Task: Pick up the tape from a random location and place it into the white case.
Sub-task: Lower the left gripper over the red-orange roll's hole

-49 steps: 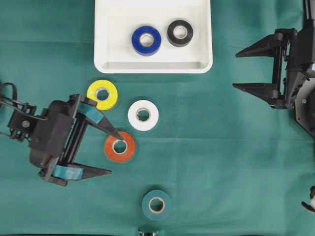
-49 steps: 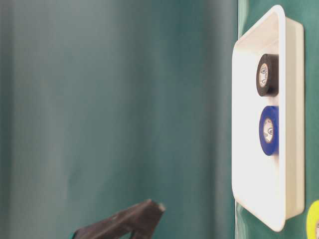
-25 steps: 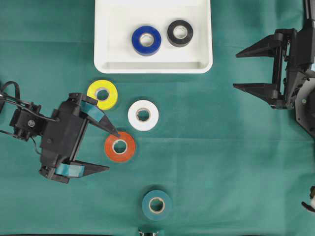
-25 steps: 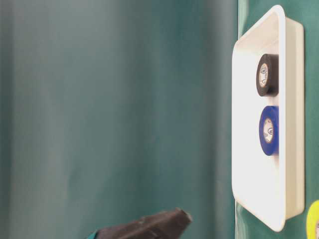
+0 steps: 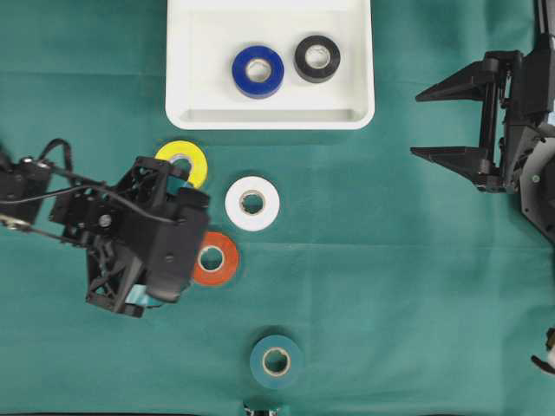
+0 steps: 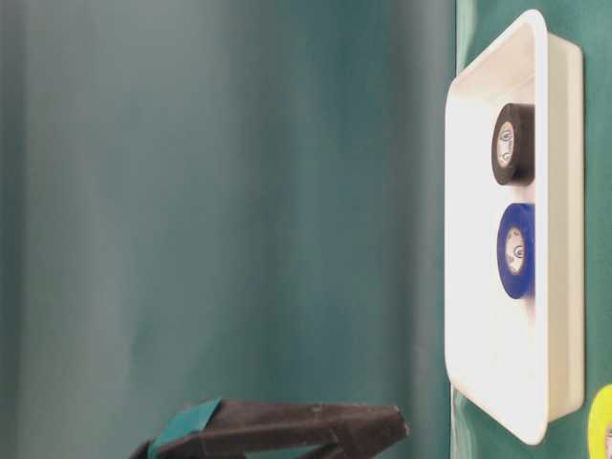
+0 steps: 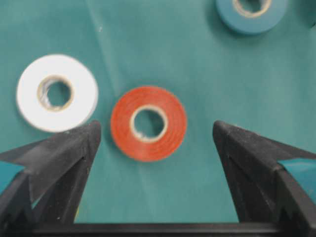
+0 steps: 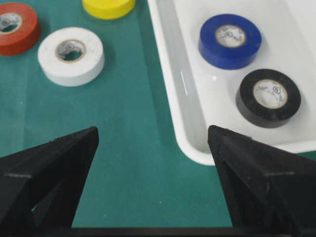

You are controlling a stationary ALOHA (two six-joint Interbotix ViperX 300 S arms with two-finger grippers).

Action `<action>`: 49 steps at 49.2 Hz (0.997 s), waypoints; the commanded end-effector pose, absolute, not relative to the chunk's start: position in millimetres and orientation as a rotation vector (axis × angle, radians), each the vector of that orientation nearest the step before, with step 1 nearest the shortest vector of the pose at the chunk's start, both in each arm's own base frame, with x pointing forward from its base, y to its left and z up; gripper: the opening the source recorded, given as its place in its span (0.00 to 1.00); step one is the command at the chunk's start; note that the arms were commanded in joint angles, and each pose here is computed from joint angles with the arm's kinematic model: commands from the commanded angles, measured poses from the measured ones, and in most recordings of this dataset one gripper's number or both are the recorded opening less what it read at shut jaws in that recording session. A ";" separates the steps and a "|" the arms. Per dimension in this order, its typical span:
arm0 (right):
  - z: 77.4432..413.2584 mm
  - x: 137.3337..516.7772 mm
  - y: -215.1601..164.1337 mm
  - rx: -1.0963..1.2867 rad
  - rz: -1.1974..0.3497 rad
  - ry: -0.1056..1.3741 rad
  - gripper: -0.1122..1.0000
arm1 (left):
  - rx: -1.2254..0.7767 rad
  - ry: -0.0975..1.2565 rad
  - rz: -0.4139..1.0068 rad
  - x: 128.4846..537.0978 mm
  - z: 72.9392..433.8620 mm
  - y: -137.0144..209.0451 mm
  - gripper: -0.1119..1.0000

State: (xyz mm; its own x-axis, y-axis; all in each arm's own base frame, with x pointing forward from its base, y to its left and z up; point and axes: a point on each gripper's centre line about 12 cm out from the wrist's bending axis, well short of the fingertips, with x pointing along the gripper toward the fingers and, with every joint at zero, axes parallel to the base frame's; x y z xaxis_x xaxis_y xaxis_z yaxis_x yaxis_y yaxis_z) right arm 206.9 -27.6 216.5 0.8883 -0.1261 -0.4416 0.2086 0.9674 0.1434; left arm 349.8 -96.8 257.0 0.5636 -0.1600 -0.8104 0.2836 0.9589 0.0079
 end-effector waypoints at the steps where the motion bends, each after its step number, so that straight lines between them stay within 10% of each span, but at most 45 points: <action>1: 225.8 211.5 -27.9 0.185 -0.171 0.422 0.91 | 0.150 0.949 -0.260 355.7 273.1 -97.5 0.99; 49: 223.7 210.8 -28.1 0.186 -0.175 0.440 0.91 | 0.159 1.013 -0.260 364.3 277.8 -100.5 0.99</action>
